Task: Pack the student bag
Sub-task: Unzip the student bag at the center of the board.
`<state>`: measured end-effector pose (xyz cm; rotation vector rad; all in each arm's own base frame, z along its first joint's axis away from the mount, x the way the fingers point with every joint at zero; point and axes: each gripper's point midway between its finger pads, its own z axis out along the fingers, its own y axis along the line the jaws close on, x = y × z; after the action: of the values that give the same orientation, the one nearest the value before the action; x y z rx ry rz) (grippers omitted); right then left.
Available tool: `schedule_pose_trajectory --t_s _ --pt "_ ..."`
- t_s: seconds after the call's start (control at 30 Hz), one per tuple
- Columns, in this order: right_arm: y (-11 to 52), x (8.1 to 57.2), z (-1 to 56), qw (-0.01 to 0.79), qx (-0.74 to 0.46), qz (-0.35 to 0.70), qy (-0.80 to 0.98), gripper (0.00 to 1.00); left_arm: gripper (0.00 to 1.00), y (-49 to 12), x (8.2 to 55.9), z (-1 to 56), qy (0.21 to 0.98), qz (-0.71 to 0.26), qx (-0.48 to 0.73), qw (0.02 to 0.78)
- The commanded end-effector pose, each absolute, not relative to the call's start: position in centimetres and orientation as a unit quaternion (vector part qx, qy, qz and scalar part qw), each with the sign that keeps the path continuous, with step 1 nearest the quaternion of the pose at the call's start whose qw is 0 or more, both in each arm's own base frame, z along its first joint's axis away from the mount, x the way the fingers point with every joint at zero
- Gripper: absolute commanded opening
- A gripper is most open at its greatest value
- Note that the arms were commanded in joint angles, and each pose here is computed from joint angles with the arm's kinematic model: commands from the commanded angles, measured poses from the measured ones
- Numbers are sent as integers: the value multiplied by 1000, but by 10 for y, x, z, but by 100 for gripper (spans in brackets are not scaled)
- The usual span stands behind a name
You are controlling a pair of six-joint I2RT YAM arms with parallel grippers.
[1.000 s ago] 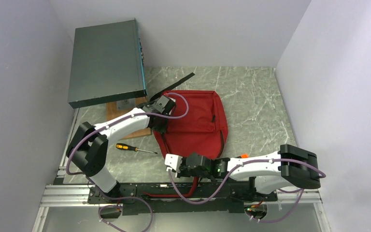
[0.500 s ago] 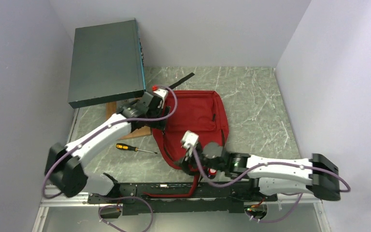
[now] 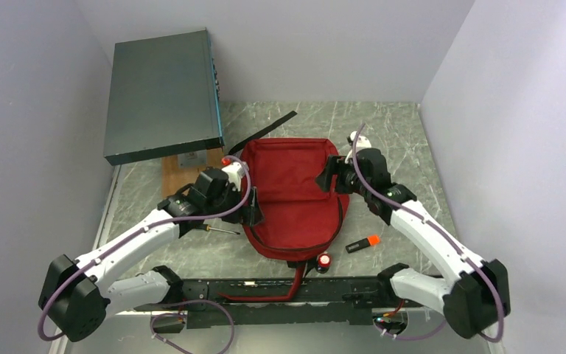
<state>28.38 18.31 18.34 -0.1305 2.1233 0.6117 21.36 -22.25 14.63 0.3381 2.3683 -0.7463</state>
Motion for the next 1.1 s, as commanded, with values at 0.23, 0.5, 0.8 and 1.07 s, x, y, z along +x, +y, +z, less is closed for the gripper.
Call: schedule_pose_trajectory --t_s 0.23,0.5,0.8,1.07 --pt "165 326 145 382 7 238 893 57 81 -244 193 154 861 -376 95 328" --pt "156 350 118 382 12 185 905 50 77 -242 176 152 841 -394 89 360" --pt "158 367 116 390 -4 173 905 34 81 -236 159 118 830 -450 -19 328" --pt "161 370 120 390 -18 175 904 29 84 -236 159 97 851 -430 -37 299"
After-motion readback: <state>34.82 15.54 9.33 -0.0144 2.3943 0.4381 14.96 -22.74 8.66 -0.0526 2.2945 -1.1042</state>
